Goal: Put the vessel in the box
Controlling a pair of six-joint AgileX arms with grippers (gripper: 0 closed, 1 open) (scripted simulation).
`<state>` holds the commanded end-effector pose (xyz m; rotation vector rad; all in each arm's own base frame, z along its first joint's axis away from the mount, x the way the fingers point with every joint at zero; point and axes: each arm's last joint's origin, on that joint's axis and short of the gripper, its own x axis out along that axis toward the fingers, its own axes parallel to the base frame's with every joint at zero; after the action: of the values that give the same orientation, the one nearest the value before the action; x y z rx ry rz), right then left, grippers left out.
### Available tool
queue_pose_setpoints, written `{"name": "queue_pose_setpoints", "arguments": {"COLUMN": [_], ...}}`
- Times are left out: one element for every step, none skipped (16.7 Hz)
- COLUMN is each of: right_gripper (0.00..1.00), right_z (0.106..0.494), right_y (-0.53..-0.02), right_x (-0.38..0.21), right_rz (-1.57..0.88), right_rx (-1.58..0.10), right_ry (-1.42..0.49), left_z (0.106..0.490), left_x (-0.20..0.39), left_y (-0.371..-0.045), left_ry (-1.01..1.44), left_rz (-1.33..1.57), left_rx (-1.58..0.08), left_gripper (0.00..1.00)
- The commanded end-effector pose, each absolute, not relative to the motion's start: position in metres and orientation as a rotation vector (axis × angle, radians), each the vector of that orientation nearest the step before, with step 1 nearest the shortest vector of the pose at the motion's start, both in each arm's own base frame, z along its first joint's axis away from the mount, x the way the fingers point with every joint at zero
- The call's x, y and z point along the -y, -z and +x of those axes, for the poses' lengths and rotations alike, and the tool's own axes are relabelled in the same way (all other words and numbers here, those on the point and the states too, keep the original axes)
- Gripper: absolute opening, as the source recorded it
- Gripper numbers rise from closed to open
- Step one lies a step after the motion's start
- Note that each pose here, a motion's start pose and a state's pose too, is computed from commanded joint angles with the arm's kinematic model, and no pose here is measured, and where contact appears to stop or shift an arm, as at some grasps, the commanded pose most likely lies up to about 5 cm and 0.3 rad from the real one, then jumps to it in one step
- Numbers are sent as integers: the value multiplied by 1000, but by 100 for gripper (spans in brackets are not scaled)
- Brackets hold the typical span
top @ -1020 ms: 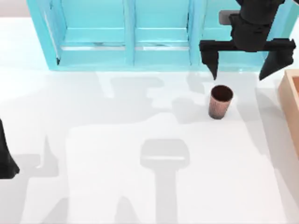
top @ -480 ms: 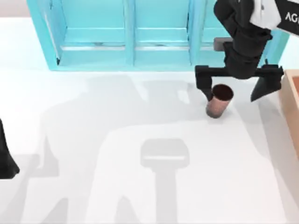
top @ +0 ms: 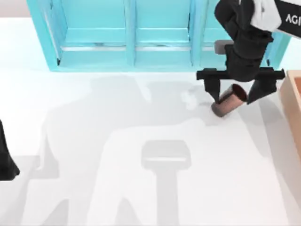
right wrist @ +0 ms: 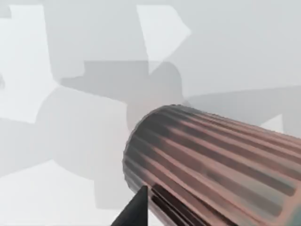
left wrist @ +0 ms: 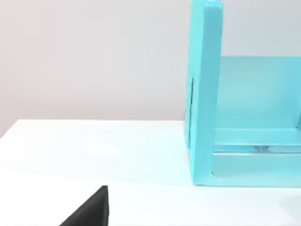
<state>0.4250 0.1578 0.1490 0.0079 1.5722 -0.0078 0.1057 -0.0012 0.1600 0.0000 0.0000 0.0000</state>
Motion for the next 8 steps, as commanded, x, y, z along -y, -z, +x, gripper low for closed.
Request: {"name": "queue_pose_setpoints", "arguments": {"right_gripper": [47,40,32,25,17,10,2,0], "right_z": [425,425,425,425,425,425,425,425], "right_y": [-149,-149,-149,-149,-149,-149,-149,-149], "right_x": [-158,-158,-158,-158,-158,-158,-158,-158], "right_rz": [8,8,8,8,8,8,8,8], "right_rx": [-1572,-1572,-1572,-1572,-1572,-1572,-1572,-1572], "right_ry": [8,8,8,8,8,8,8,8], "left_z": [106,106,106,106,106,106,106,106], "left_x": [1,1,1,1,1,1,1,1], "left_y": [-160,-160,-160,-160,-160,-160,-160,-160], "left_ry": [0,0,0,0,0,0,0,0], "left_rz": [0,0,0,0,0,0,0,0], "left_rx": [0,0,0,0,0,0,0,0], "left_gripper": [100,100,100,100,100,100,100,100]}}
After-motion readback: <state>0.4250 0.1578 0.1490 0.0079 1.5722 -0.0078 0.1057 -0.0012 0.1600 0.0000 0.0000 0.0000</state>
